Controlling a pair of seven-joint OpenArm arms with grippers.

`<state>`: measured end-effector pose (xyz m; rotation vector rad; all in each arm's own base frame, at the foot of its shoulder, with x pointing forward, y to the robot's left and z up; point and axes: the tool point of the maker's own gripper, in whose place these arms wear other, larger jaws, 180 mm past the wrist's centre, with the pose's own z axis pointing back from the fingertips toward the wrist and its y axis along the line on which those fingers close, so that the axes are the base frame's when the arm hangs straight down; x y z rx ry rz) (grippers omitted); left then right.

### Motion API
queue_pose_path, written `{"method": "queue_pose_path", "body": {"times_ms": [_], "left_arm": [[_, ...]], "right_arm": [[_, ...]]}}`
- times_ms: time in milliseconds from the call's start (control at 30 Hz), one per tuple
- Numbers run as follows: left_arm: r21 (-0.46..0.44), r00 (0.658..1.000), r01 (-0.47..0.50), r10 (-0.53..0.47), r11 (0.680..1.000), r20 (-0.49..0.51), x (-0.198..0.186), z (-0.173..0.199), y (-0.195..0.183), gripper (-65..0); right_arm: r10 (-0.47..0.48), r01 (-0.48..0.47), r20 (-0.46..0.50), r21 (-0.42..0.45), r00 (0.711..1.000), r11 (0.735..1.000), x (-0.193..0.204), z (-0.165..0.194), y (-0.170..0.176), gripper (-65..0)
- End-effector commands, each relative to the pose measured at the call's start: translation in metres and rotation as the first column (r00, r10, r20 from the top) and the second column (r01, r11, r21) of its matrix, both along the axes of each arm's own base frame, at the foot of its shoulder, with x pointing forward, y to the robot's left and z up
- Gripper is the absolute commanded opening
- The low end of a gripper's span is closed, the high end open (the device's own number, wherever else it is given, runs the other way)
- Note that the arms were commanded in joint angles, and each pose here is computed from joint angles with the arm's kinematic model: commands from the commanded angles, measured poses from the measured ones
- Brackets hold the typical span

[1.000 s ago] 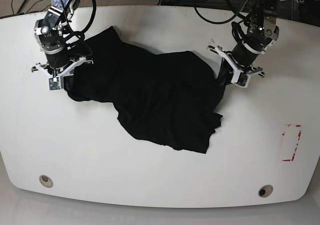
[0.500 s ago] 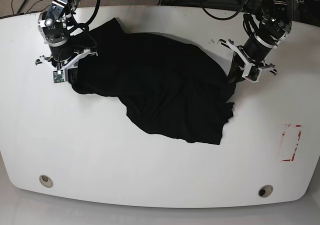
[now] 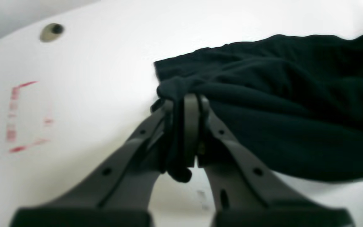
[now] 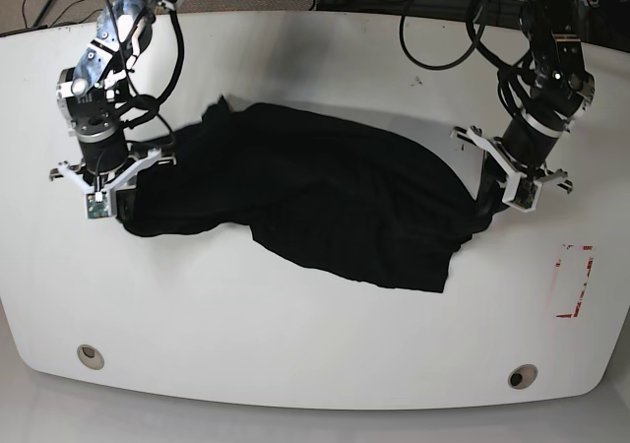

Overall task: Layout the t-shirt on the table in an organized manner, then fold the t-shirt properly
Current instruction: 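Lift the shirt with both grippers, spreading the grippers apart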

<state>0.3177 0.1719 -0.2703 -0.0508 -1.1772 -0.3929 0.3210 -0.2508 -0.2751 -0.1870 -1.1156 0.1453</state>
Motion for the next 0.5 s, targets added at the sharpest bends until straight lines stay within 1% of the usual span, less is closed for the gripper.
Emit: {"method": "queue_pose_path", "body": {"times_ms": [0,100,200,267,467], "left_arm": [[-0.021,0.996,-0.035,0.036,0.999,0.076,0.020,0.029,0.005,-64.7],[-0.025,0.995,-0.070,0.071,0.997,0.076,0.030,0.039,0.010,-64.7],[-0.021,0.992,-0.079,0.081,0.997,0.093,0.040,0.052,0.012,-64.7],[-0.021,0.990,-0.080,0.082,0.997,0.117,0.046,0.061,0.012,-64.7],[-0.021,0.978,-0.079,0.081,0.997,0.194,0.061,0.091,0.013,-64.7]], "right_arm": [[-0.001,0.003,0.092,-0.012,0.996,1.000,0.018,0.031,-0.005,-64.8],[-0.004,0.007,0.114,-0.027,0.993,1.000,0.027,0.044,-0.009,-64.8],[-0.011,0.015,0.132,-0.031,0.991,0.999,0.037,0.057,-0.011,-64.8],[-0.016,0.021,0.147,-0.035,0.989,0.999,0.043,0.067,-0.013,-64.8],[-0.028,0.045,0.192,-0.083,0.981,0.996,0.056,0.100,-0.028,-64.8]]}}
